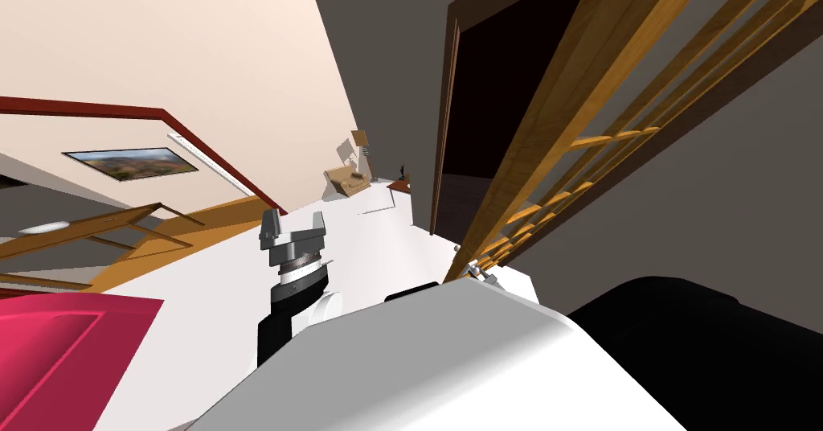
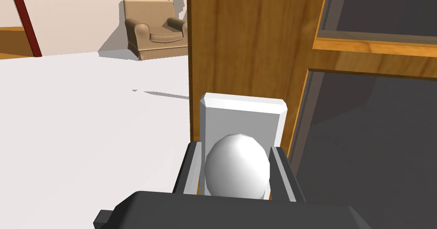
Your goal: Pull the door open
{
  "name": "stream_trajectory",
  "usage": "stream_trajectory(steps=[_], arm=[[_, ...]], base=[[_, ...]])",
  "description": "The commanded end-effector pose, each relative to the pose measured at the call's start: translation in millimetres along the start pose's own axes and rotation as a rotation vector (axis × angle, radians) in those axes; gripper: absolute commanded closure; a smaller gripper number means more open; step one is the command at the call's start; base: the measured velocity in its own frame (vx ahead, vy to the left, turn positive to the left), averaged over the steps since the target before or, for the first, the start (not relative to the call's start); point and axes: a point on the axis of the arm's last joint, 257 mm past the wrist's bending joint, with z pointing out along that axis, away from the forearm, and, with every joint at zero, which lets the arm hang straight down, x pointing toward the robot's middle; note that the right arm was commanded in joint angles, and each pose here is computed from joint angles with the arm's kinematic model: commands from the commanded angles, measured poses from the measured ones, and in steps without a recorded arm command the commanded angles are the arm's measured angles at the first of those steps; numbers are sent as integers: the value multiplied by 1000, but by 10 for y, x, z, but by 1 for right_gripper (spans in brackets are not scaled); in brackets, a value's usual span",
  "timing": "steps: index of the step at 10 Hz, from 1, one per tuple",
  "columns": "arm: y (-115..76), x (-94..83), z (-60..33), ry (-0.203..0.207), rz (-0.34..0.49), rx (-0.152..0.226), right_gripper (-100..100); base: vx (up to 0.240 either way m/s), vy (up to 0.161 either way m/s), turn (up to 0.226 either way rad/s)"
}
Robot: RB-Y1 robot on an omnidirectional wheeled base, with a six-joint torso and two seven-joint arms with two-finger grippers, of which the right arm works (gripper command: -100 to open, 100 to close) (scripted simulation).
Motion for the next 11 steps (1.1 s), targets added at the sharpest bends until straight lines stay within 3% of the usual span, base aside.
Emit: stream_trajectory(steps=[1,2,4,7,9,11], arm=[[-90,-50,-60,-9,12,12,100],[1,-2,5,1,-3,1,100],[48,-21,-35,-8,-5,-11,100],[90,-121,-194,-42,-8,-45,100],[97,-144,-230,-50,-9,-53,100],[107,-208,-339,-73,-10,-74,100]], base=[[-134,-16,-4],[-52,-13,9],[151,-15,92],[137,-3,201],[-3,-17,83],[-44,-20,158]])
